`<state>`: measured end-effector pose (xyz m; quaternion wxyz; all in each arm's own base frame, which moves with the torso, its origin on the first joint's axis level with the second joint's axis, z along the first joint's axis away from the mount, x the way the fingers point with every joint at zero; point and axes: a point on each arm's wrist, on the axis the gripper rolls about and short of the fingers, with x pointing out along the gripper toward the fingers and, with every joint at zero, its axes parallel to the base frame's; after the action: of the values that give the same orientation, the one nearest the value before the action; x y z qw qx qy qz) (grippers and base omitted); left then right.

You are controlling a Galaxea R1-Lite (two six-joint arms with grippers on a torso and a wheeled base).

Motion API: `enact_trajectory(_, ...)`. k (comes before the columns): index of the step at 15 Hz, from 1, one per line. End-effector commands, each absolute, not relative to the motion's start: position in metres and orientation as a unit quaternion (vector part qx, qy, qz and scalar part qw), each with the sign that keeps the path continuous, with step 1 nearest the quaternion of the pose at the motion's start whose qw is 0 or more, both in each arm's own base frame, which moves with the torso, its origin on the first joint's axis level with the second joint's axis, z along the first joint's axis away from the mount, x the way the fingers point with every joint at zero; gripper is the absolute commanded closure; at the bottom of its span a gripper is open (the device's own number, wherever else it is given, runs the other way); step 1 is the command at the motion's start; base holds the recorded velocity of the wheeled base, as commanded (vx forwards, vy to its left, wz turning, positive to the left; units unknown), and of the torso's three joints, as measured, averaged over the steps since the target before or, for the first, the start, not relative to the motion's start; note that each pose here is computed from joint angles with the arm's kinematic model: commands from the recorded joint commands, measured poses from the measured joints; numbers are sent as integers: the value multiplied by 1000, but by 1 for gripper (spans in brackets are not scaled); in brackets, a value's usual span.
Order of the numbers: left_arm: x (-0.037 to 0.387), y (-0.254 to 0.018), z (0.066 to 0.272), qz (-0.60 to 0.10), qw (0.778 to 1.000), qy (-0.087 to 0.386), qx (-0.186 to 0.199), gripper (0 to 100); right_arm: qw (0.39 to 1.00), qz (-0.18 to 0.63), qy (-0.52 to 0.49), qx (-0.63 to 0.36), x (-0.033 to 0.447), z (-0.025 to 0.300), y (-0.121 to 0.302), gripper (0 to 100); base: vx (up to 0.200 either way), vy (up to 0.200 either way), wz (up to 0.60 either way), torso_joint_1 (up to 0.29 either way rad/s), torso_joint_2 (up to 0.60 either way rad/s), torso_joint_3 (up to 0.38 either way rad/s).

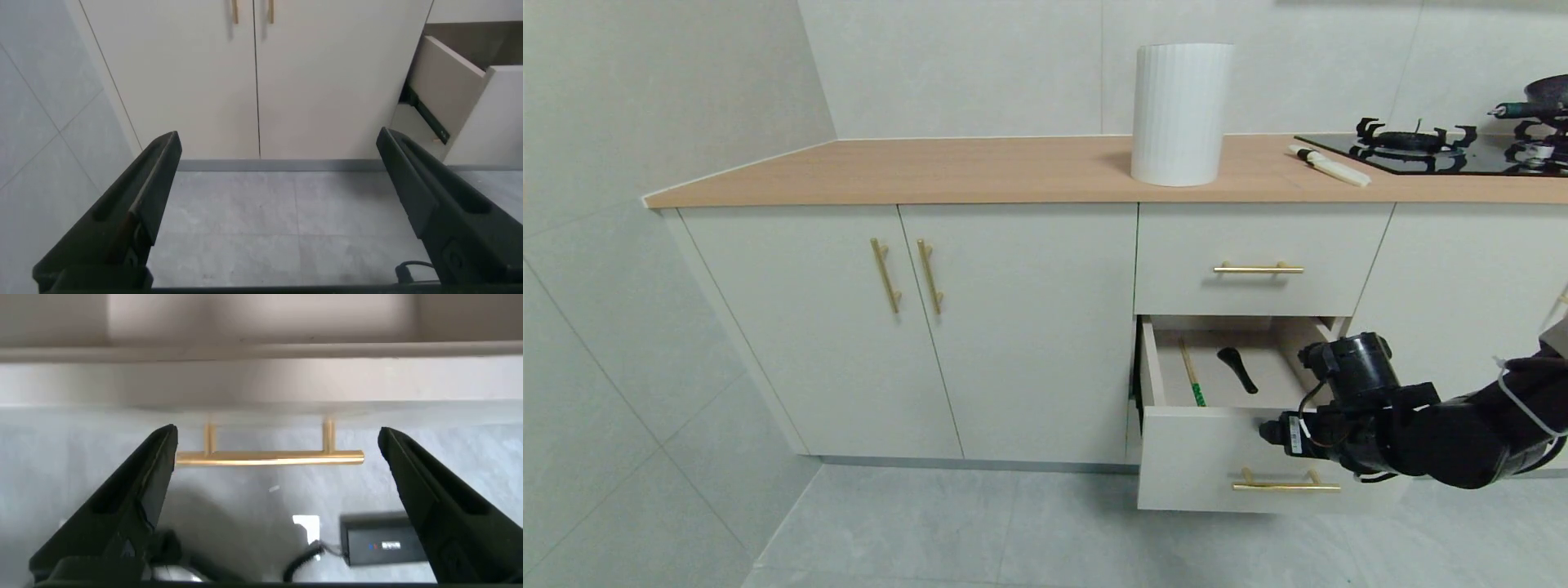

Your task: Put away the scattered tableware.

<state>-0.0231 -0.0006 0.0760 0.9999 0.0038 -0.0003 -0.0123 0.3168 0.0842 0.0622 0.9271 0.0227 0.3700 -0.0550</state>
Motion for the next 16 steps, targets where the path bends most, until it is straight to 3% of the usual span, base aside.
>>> enact_trajectory(1, -23, -1, 76, -12, 1000, 0, 4, 0, 923, -70, 378, 22, 324, 44, 80, 0, 0, 0, 0, 0, 0, 0)
enact_trajectory(16, -23, -1, 76, -13, 1000, 0, 4, 0, 950, -80, 296, 62, 348, 33, 80, 0, 0, 0, 0, 0, 0, 0)
